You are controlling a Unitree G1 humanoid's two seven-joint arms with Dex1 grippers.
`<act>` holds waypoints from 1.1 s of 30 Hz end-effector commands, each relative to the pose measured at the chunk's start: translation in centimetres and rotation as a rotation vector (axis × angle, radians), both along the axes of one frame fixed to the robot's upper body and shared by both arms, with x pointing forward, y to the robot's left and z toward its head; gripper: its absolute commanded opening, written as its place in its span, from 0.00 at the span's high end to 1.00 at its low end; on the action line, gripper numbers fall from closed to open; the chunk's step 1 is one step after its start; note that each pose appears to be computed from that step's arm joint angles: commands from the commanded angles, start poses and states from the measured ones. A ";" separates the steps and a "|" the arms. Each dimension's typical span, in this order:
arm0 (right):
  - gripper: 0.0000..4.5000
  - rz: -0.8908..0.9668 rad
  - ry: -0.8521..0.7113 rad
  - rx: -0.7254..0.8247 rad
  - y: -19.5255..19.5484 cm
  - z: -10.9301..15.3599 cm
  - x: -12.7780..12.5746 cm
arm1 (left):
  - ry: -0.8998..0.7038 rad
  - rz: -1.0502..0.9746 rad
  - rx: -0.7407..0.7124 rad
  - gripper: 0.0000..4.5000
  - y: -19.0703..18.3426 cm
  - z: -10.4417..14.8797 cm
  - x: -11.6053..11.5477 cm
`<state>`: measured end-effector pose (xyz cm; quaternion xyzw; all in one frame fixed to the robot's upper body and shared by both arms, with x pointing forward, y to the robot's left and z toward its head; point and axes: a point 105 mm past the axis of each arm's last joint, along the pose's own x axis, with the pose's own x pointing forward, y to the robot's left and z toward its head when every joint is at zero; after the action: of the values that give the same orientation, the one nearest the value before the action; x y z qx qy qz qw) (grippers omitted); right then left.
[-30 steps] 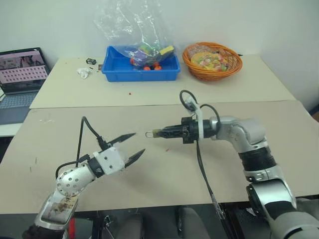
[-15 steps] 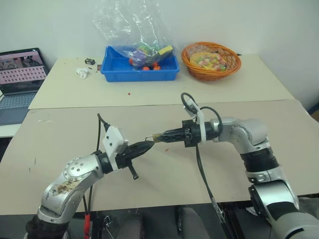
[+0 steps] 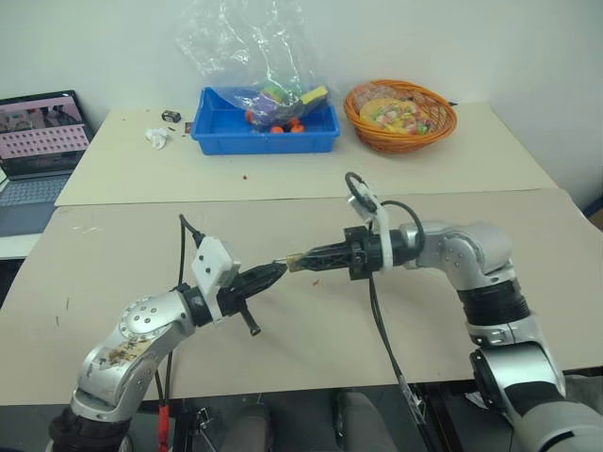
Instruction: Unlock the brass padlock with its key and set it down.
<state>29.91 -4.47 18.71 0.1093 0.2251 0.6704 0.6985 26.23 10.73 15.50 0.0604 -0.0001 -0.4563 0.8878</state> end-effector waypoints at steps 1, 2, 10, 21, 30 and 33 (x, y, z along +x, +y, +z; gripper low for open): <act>0.97 0.028 -0.054 0.068 0.3 3.0 -0.6 | -0.042 0.002 -0.007 0.99 0.0 0.6 -0.1; 0.97 0.033 -0.059 0.064 0.3 3.0 -0.7 | -0.044 0.003 -0.006 0.99 0.0 0.7 0.0; 0.97 0.064 -0.056 0.003 0.2 1.7 -1.7 | -0.059 0.018 -0.011 0.99 0.0 0.9 0.2; 0.97 0.040 -0.049 -0.011 0.5 0.7 -1.3 | -0.063 0.039 -0.013 0.99 0.2 1.1 0.5; 0.97 0.046 -0.051 -0.032 0.0 0.6 -1.2 | -0.068 0.045 -0.018 0.99 0.3 1.1 0.5; 0.97 0.052 -0.032 -0.055 -0.1 -0.2 -1.4 | -0.068 0.046 -0.016 0.99 0.3 1.1 0.4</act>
<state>28.80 -4.66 18.14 0.0855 0.2467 0.6740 0.6910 26.89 11.10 15.54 0.0611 -0.0077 -0.4341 0.8987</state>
